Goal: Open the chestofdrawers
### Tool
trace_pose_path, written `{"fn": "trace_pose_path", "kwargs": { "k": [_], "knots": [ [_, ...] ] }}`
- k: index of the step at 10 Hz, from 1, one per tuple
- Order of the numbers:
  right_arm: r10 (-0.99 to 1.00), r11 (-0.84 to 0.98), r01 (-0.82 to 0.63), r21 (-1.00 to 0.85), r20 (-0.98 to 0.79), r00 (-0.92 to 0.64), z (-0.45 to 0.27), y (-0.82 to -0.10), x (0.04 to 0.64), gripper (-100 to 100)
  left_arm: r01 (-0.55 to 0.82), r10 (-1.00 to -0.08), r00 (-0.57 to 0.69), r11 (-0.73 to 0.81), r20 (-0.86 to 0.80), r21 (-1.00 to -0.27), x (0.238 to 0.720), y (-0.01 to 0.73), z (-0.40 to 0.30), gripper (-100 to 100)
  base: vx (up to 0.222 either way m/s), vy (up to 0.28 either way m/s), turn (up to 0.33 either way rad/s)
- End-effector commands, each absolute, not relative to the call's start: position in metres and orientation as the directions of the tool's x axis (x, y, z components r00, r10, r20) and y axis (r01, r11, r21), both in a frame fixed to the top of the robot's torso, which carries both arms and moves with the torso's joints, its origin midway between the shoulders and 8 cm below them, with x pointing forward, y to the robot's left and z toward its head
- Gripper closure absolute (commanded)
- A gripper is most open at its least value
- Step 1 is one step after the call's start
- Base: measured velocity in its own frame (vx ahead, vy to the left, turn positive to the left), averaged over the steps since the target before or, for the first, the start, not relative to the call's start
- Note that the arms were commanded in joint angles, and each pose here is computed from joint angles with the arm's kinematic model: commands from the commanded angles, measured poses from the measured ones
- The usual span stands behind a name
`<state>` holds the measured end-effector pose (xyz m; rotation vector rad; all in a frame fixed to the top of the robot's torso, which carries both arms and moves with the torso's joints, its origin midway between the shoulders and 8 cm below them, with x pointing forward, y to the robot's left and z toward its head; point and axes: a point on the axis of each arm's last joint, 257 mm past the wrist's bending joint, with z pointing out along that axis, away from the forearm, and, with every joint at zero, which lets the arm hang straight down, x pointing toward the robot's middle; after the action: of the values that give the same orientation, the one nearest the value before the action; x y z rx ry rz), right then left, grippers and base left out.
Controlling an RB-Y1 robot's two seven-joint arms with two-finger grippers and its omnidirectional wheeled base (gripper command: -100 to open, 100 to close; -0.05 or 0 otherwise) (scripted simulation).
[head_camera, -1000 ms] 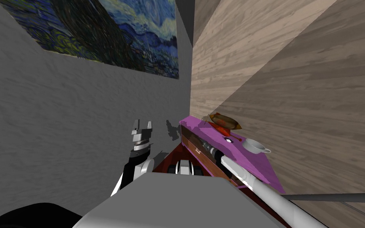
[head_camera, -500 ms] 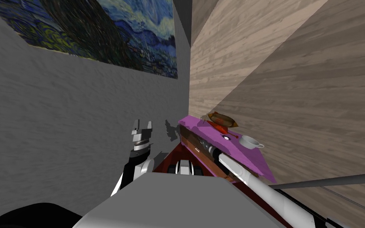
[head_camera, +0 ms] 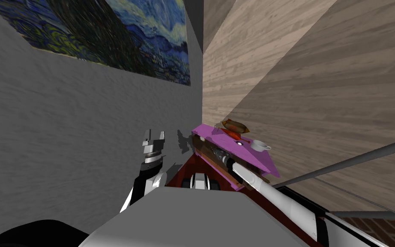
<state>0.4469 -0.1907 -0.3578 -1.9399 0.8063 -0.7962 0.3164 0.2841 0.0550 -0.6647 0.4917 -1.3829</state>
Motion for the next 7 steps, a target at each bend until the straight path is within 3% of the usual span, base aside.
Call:
{"fn": "trace_pose_path", "kwargs": {
  "k": [1, 4, 7],
  "knots": [
    [-0.767, -0.423, -0.213, -0.881, 0.222, 0.602, -0.3551, -0.1815, 0.4549, 100, 0.727, -0.989, 0.137, 0.056, 0.063, -0.685, 0.3164, 0.2841, 0.055, 0, -0.057, 0.049, -0.054],
    [-0.759, -0.427, -0.216, -0.878, 0.218, 0.613, -0.3588, -0.1777, 0.453, 100, 0.727, -0.989, 0.137, 0.057, 0.063, -0.685, 0.3163, 0.2841, 0.055, 0, -0.024, 0.016, -0.032],
    [-0.751, -0.429, -0.205, -0.88, 0.221, 0.622, -0.3557, -0.1729, 0.4506, 100, 0.727, -0.989, 0.137, 0.056, 0.064, -0.685, 0.3164, 0.2841, 0.055, 0, -0.098, 0.092, -0.041]
  ]
}}
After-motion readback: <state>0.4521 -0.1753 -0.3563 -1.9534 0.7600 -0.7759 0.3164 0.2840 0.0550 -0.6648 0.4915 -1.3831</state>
